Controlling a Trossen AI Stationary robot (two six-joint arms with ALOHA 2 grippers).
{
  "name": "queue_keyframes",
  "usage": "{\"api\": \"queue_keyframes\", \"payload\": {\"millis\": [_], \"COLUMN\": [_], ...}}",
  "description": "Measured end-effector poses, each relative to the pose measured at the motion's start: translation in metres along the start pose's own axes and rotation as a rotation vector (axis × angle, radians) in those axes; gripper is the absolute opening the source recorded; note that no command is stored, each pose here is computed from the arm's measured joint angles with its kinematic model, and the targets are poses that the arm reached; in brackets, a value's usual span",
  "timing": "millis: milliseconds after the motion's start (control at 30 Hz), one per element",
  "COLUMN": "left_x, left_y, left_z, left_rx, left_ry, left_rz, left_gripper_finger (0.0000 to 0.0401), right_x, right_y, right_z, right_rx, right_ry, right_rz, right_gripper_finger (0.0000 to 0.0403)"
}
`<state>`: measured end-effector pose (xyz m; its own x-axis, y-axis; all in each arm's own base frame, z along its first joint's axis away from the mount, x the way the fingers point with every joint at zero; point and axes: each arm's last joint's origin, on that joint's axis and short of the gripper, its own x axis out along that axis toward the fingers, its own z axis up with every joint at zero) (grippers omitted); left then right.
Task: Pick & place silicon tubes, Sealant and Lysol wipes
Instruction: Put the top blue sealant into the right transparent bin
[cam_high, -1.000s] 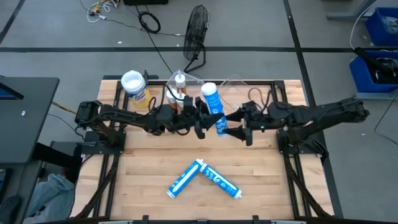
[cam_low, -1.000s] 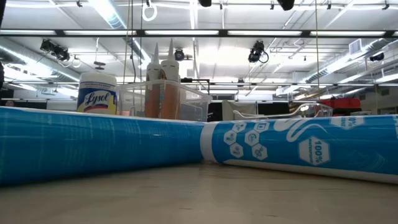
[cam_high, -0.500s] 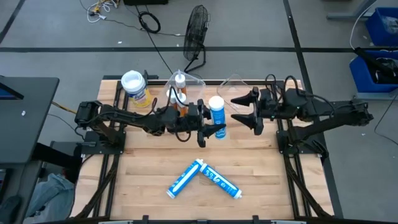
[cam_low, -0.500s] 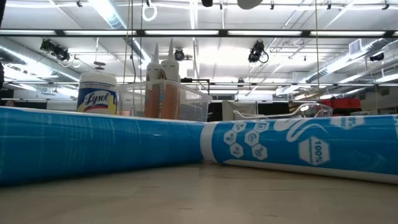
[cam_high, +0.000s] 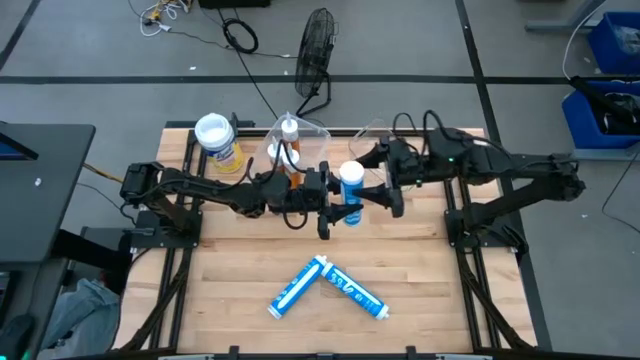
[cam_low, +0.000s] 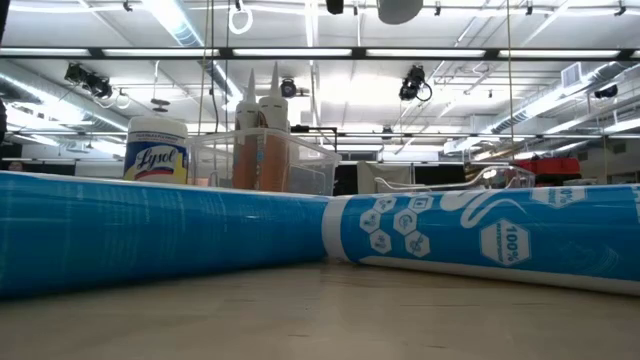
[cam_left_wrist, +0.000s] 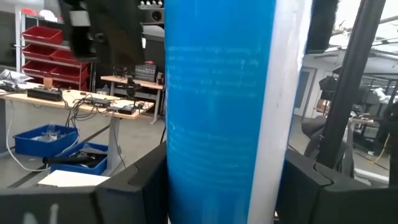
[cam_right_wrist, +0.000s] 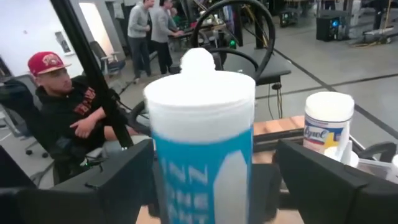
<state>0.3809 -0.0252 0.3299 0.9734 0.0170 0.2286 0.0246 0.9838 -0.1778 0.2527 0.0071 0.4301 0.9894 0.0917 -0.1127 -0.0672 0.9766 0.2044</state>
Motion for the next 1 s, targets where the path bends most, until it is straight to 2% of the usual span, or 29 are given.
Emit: {"api": "queue_keyframes", "payload": {"millis": [200,333,467,633,1000], "left_x": [0.0,0.0,0.0,0.0,0.0], "left_y": [0.001,0.001,0.001,0.002,0.002], "left_z": [0.0,0.0,0.0,0.0,-0.001], "left_rx": [0.013,0.019,0.019,0.01,-0.006], "left_ry": [0.004,0.005,0.006,0.005,0.008], "left_rz": [-0.005,-0.004,-0.003,0.003,0.011], "left_gripper_finger": [0.0216,0.0216,0.0216,0.0215,0.0232], "right_x": [0.019,0.022,0.022,0.022,0.02], "right_y": [-0.001,-0.001,0.0,0.0,0.0], "right_z": [0.002,0.005,0.006,0.007,0.007], "right_rx": [0.0,-0.004,0.0,-0.012,0.002], "right_ry": [0.019,0.006,-0.011,-0.015,-0.005], "right_rz": [-0.004,-0.001,0.003,0.003,0.001], "right_gripper_finger": [0.034,0.0323,0.0282,0.0206,0.0206]}}
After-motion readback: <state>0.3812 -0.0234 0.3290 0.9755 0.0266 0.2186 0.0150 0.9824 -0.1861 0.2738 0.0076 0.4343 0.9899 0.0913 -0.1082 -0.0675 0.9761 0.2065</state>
